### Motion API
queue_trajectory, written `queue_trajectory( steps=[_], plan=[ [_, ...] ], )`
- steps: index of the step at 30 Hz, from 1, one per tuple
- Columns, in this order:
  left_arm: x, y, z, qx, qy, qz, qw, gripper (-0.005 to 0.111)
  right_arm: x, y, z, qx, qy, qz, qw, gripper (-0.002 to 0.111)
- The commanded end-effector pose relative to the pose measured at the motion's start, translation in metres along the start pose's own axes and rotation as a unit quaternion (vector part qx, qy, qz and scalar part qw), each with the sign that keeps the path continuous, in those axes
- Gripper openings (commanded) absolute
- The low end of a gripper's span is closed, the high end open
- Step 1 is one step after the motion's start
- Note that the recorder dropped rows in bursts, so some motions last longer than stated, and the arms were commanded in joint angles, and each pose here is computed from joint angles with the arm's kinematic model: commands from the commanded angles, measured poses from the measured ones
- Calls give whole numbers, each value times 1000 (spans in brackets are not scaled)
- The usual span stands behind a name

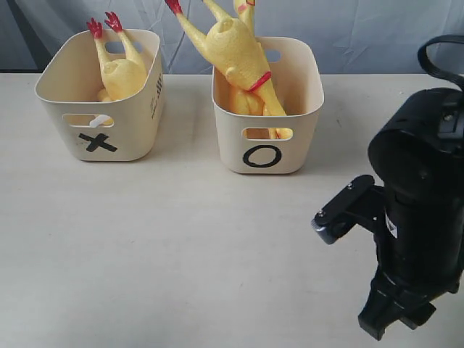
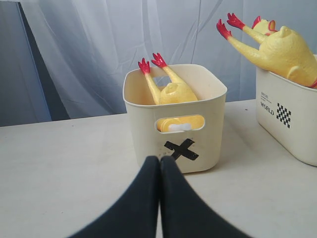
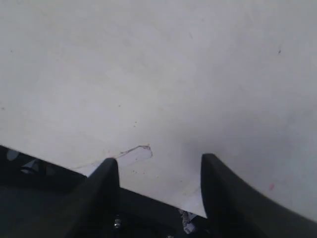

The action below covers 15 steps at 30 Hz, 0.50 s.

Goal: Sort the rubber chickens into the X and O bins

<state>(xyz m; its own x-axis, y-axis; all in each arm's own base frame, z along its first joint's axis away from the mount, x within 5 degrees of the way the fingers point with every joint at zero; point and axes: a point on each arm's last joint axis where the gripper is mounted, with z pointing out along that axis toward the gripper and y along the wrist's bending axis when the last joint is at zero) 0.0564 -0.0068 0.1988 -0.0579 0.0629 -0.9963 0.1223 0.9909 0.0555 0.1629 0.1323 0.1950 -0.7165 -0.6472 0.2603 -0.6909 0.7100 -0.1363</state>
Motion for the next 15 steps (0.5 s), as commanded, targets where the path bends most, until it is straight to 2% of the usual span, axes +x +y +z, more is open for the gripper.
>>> queue_trajectory(
  steps=[1,7,8,10,13,15],
  plan=[
    [-2,0,-1,1,-9,-3,1000,0,4,0,2,-1,0,5,1000,49],
    [-2,0,-1,1,-9,-3,1000,0,14,-12,-13,53,-45,4,998,49],
    [-2,0,-1,1,-9,-3,1000,0,20,-14,-20,59,-67,6,996,49],
    [-2,0,-1,1,-9,-3,1000,0,25,-20,-38,82,-169,0,982,49],
    [-2,0,-1,1,-9,-3,1000,0,37,-31,-77,151,-357,-46,921,49],
    [-2,0,-1,1,-9,-3,1000,0,55,-38,-105,216,-465,-70,856,49]
  ],
)
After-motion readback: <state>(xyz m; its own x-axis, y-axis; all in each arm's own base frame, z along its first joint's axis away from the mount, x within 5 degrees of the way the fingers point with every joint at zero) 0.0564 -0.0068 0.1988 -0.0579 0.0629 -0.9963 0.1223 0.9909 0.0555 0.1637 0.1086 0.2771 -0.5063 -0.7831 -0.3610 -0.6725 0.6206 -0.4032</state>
